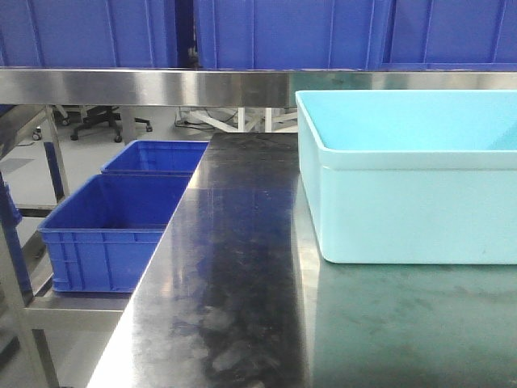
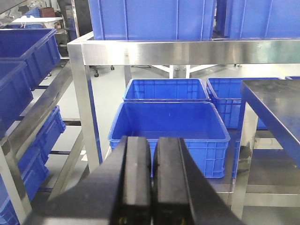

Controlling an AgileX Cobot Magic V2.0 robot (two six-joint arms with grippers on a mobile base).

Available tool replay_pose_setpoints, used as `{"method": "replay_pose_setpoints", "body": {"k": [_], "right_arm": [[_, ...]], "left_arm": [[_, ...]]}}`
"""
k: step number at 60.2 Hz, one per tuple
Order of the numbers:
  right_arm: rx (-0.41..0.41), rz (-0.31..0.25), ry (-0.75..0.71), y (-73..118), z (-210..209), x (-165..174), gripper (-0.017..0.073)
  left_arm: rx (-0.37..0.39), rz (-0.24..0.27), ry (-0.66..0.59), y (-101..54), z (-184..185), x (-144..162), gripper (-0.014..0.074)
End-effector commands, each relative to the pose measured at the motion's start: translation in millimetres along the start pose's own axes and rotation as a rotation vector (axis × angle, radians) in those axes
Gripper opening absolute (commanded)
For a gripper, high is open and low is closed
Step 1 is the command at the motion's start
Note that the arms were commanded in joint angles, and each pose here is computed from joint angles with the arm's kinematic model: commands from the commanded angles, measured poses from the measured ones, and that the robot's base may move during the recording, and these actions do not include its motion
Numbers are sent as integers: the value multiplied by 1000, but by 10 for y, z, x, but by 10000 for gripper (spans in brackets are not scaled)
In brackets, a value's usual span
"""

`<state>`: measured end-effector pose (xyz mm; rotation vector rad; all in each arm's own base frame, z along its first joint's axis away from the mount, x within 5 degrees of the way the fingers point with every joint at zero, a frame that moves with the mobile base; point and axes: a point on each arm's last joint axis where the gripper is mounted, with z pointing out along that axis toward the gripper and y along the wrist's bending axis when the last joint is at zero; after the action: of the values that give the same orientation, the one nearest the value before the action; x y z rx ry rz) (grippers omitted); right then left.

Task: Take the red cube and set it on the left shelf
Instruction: 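Close the right gripper on the red cube and lift it, then turn the base away from the table holding the red cube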

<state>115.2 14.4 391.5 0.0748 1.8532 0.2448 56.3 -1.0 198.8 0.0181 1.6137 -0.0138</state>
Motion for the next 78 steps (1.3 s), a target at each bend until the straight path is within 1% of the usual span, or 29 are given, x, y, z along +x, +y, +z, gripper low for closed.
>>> {"method": "replay_pose_setpoints", "body": {"k": [1, 6, 15, 19, 22, 31, 36, 41, 50, 57, 64, 78], "right_arm": [[-17, -1, -107, -8, -138, 42, 55], [-25, 14, -103, -30, -198, 199, 55], [-59, 68, -102, -48, -287, 442, 55], [-69, 80, -106, -57, -324, 526, 55], [-71, 78, -112, -64, -348, 569, 55], [-72, 43, -123, -78, -388, 646, 55], [-73, 37, -119, -77, -388, 652, 55], [-93, 40, -129, -64, -391, 642, 55], [-163, 58, -128, -11, -355, 612, 55], [-201, 45, -84, 27, -273, 620, 55], [-213, 38, -57, 44, -228, 630, 55], [-213, 37, -55, 44, -228, 632, 55]], "left_arm": [[3, -3, -79, -2, -1, -9, 102], [3, -3, -79, -2, -1, -9, 102], [3, -3, -79, -2, -1, -9, 102], [3, -3, -79, -2, -1, -9, 102], [3, -3, -79, -2, -1, -9, 102], [3, -3, -79, -2, -1, -9, 102], [3, -3, -79, -2, -1, -9, 102], [3, -3, -79, -2, -1, -9, 102], [3, -3, -79, -2, -1, -9, 102], [3, -3, -79, -2, -1, -9, 102], [3, -3, -79, -2, -1, -9, 102], [3, -3, -79, -2, -1, -9, 102]]}}
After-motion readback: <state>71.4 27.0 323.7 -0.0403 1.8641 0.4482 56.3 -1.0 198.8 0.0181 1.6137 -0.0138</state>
